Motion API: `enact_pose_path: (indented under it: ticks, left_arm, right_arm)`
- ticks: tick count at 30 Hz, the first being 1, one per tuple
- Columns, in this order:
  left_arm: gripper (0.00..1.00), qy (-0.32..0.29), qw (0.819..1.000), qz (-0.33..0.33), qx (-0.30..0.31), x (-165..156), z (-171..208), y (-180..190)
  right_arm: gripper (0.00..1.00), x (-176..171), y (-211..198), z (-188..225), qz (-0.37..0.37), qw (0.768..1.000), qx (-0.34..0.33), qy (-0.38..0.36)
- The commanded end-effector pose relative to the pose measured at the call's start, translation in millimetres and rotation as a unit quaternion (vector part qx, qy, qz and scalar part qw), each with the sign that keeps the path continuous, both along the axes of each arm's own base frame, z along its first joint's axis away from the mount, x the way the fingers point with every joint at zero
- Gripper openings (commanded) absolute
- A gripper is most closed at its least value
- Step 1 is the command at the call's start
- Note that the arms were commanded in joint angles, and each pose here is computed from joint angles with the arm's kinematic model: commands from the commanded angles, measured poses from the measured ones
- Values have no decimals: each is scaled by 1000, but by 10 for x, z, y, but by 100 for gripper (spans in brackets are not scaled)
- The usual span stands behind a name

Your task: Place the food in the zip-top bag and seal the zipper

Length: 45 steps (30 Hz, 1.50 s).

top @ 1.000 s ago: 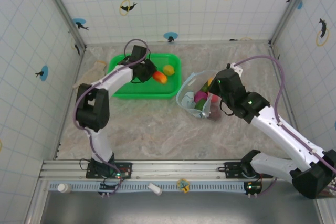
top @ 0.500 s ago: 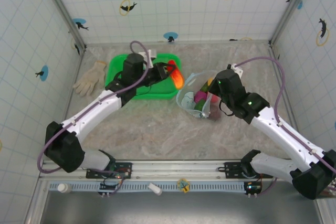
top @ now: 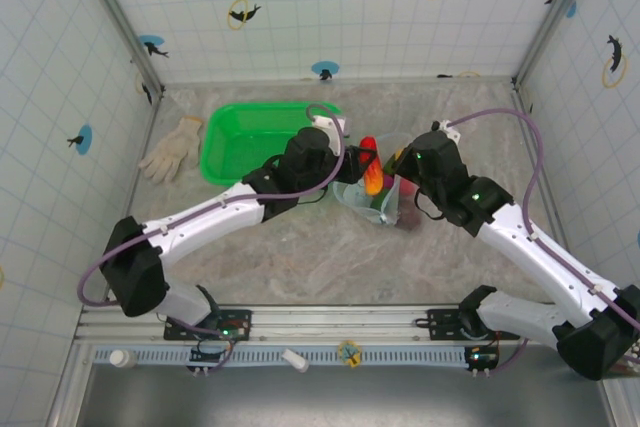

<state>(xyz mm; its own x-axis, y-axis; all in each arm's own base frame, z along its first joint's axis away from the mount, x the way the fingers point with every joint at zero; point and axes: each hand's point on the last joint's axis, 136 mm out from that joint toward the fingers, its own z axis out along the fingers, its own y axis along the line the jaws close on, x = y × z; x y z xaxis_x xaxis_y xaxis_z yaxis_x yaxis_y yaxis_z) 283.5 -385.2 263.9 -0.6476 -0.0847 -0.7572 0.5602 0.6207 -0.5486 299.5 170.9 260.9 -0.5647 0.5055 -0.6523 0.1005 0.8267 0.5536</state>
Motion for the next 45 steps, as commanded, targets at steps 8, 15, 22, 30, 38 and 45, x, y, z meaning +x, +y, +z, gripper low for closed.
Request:
enact_pose_path:
  ticks: [8, 15, 22, 30, 38, 45]
  left_arm:
    - [33, -37, 999, 3, 39, 34, -285, -413]
    - [79, -41, 998, -19, 43, -9, -262, -455]
    - [82, -46, 997, -53, 11, -69, 59, -319]
    - [77, -35, 989, -99, -107, -1, 614, 122]
    - [76, 39, 991, 101, -78, 865, 356, 903]
    - [79, 178, 956, 231, -30, 1549, -424, 1326]
  right_arm:
    - [0, 36, 73, 204, 1, 999, 38, -24]
    - [0, 18, 9, 198, -8, 999, 27, -26]
    - [0, 6, -64, 173, -17, 999, 12, -28]
    - [0, 8, -154, 92, -28, 999, -11, -23]
    - [0, 18, -172, 68, -25, 999, -25, -24]
    - [0, 14, -185, 89, -15, 998, -40, -35]
